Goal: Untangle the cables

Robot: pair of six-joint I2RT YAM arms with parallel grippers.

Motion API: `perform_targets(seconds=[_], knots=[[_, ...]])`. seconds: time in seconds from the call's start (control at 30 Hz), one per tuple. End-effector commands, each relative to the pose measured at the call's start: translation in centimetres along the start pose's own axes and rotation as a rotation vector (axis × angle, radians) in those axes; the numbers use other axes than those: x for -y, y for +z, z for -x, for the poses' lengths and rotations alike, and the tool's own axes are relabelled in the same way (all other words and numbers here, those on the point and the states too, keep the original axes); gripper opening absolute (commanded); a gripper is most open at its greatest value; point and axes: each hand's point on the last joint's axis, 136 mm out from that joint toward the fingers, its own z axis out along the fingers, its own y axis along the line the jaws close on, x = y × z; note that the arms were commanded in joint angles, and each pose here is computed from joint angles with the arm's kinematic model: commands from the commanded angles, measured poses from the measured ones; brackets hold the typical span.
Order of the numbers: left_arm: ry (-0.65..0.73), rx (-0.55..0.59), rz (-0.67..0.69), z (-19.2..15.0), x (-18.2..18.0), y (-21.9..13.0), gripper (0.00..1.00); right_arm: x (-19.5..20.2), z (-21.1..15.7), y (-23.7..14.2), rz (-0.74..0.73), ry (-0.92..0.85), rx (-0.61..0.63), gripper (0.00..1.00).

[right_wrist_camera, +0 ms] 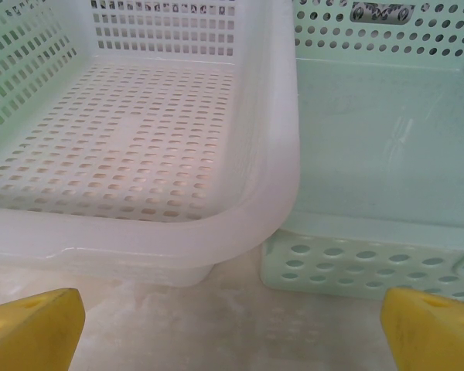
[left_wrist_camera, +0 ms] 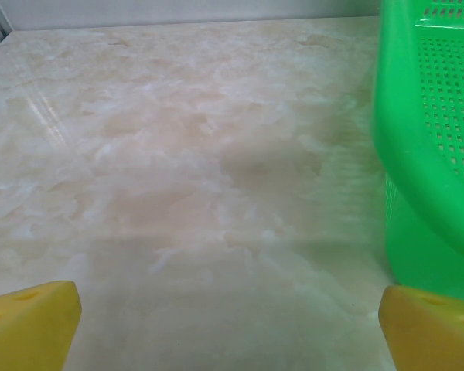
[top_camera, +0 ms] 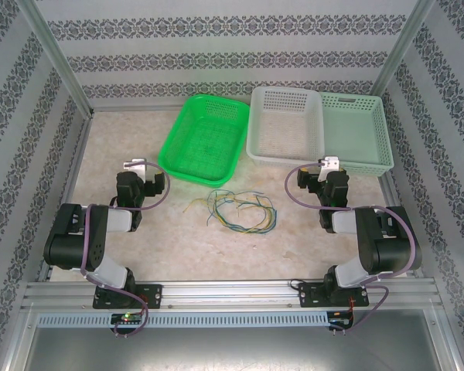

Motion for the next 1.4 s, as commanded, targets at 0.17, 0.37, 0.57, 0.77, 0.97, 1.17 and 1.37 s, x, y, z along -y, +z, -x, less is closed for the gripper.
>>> perform_targets(seconds=[0.17,0.37,0.57,0.77,0.97,1.17,1.37], knots=[[-0.009,0.019,0.012,0.4,-0.2,0.1,1.0,-0.1,1.3,0.3,0.017,0.012,0.03,0.98],[-0.031,0.018,0.064,1.4,-1.1,-0.2,1.0,-1.3,2.3,0.1,0.079,-0.015,0.008,0.96],[-0.119,-0.161,0.196,1.8,-3.3,-2.2,1.0,-3.7,3.0,-1.1,0.207,0.019,-0.214,0.98],[-0.207,-0.258,0.433,0.5,-6.8,-6.6,1.0,-4.7,5.2,-2.9,0.249,0.088,-0.221,0.95],[-0.241,-0.189,0.226,4.7,-3.6,-7.0,1.0,-2.2,7.3,-2.1,0.112,0.139,-0.327,0.94],[-0.027,-0.245,0.011,9.0,3.9,-5.8,1.0,1.7,8.8,1.0,-0.024,0.187,-0.502,0.82],[0.121,-0.288,-0.226,10.2,14.2,-5.2,1.0,2.6,7.2,4.6,-0.058,0.175,-0.618,0.81]])
